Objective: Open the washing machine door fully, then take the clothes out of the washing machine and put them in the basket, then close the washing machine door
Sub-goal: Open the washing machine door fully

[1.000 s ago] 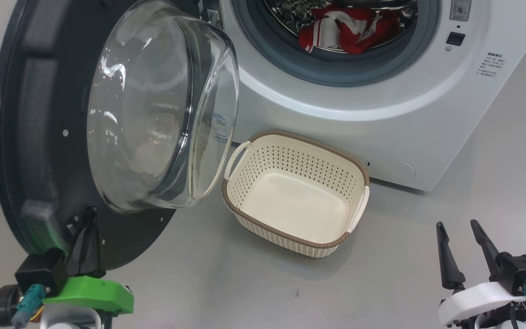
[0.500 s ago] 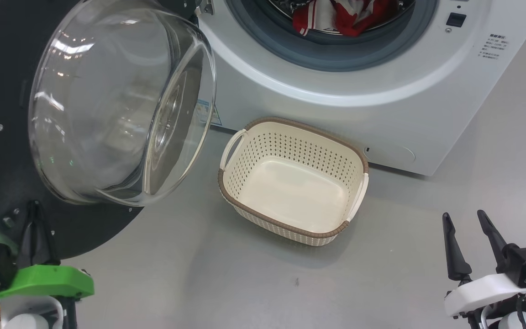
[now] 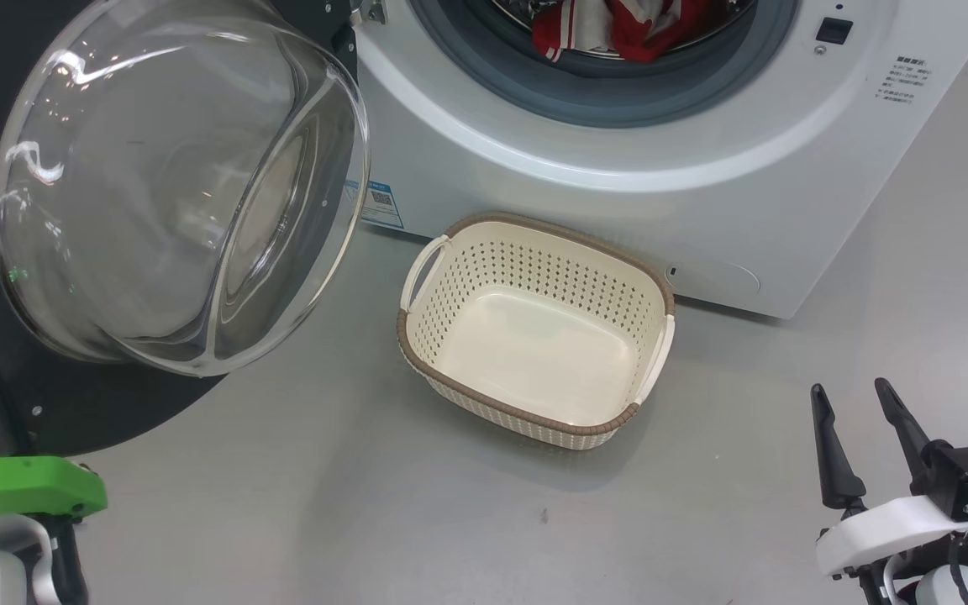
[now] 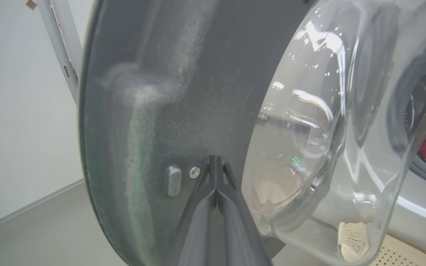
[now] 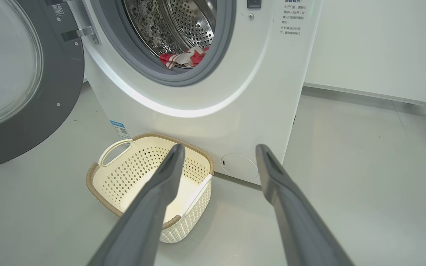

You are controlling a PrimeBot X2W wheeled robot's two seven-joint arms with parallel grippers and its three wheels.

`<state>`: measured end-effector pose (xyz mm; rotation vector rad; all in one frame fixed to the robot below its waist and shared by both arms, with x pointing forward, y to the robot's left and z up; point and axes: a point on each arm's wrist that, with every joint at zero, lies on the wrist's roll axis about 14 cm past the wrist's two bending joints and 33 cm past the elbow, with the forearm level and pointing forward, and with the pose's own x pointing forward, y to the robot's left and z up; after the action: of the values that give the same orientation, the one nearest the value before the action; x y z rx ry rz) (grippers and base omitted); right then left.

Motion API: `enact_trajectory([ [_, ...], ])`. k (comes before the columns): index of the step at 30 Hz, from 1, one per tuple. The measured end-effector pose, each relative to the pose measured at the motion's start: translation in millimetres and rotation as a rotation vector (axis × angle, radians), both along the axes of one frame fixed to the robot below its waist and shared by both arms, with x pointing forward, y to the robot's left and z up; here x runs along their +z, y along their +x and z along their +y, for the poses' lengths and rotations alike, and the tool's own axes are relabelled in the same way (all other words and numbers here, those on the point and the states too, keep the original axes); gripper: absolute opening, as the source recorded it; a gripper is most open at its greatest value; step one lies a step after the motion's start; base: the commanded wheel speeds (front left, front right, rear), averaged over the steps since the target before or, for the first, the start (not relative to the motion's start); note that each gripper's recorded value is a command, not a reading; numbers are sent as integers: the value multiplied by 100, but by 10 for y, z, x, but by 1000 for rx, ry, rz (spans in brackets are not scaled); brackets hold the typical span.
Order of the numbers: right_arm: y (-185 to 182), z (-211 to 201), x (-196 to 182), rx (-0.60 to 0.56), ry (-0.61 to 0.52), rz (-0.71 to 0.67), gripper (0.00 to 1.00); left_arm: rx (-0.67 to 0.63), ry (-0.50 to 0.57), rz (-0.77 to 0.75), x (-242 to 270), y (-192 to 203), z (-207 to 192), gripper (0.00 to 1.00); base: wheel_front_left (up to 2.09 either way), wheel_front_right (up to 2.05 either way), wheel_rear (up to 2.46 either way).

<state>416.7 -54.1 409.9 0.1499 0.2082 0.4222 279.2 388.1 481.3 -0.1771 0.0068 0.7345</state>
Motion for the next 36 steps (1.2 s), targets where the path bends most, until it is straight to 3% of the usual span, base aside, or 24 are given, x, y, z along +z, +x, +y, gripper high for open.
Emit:
enact_trajectory([
  [17,-9,-25,26,-7,-3,-6,100,23,-10,9,-60,21,96,0,0,0,0],
  [36,-85,-63,210,-37,19,-41,100,-116,-26,-13,-105,124,-428,0,0,0,0],
])
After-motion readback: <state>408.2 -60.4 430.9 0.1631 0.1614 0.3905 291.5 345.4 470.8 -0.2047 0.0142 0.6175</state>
